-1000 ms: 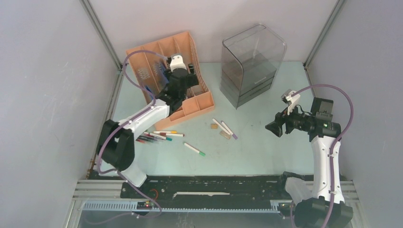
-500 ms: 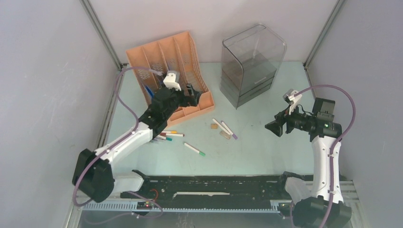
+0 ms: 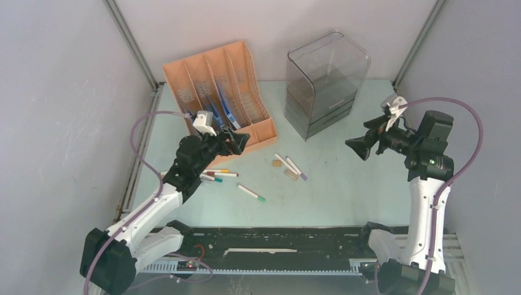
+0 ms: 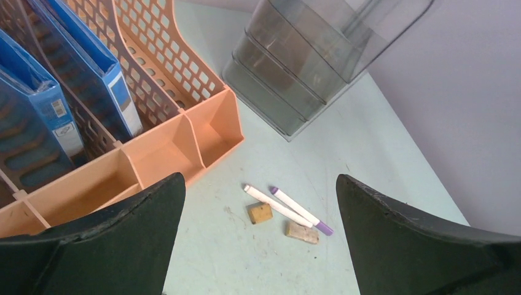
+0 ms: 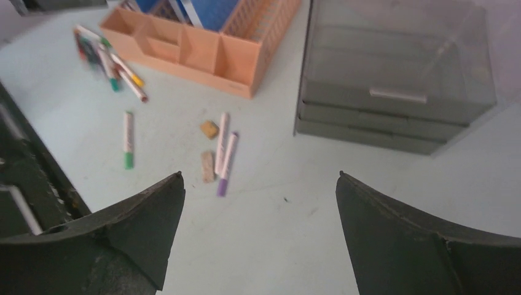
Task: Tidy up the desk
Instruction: Place the folder in the storage box, then open the drawer in the storage box.
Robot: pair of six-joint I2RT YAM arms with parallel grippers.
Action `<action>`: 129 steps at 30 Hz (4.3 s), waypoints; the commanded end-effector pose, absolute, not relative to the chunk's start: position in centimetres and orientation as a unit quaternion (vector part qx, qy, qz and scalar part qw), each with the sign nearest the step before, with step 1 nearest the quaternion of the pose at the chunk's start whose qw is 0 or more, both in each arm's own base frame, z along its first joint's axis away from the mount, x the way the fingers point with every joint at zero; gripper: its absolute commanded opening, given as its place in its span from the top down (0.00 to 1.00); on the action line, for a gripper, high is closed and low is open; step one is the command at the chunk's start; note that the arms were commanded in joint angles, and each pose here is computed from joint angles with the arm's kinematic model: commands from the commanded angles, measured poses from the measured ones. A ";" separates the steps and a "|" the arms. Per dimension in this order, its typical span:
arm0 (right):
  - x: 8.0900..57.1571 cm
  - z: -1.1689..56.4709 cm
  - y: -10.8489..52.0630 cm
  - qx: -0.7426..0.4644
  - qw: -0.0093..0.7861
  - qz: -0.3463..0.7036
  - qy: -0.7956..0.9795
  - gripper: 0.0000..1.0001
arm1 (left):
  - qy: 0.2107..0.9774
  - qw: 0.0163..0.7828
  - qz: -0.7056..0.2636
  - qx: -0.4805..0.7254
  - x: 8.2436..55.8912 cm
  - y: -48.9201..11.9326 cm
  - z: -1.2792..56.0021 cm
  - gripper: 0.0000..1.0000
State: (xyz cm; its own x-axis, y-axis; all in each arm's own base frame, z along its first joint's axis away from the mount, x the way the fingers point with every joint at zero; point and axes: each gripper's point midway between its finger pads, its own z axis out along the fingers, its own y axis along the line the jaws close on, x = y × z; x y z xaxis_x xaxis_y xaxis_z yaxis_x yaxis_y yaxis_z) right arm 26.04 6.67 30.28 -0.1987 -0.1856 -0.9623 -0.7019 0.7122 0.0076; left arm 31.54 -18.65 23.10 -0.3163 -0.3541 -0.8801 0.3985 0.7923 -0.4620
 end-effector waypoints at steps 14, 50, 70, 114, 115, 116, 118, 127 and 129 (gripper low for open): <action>36.4 29.6 6.5 -0.052 0.560 0.410 0.718 0.02 | 0.671 0.600 -0.436 0.019 26.7 -19.3 24.9 0.00; 50.0 18.8 5.1 0.200 0.434 0.577 0.662 0.48 | 0.659 0.575 -0.485 0.021 25.8 -20.5 25.3 0.00; 51.3 18.5 5.1 0.209 0.426 0.599 0.645 0.68 | 0.659 0.562 -0.498 0.024 26.0 -21.2 25.4 0.00; 39.7 25.4 6.6 0.199 0.433 0.609 0.634 1.00 | 0.577 0.489 -0.649 0.085 28.7 -37.9 28.6 0.00; 39.6 25.4 6.7 0.200 0.433 0.609 0.634 1.00 | 0.578 0.488 -0.648 0.083 29.0 -38.2 28.4 0.00; 39.4 25.5 6.7 0.199 0.436 0.608 0.633 1.00 | 0.580 0.488 -0.647 0.079 29.4 -38.5 28.2 0.00; 39.2 25.5 6.7 0.199 0.439 0.604 0.635 1.00 | 0.583 0.486 -0.647 0.073 30.2 -39.0 28.0 0.00; 38.1 27.2 6.7 0.185 0.461 0.594 0.633 1.00 | 0.597 0.478 -0.643 0.043 33.6 -41.4 27.0 0.00; 38.0 27.3 6.8 0.183 0.464 0.592 0.633 1.00 | 0.599 0.478 -0.641 0.043 34.1 -41.8 27.2 0.00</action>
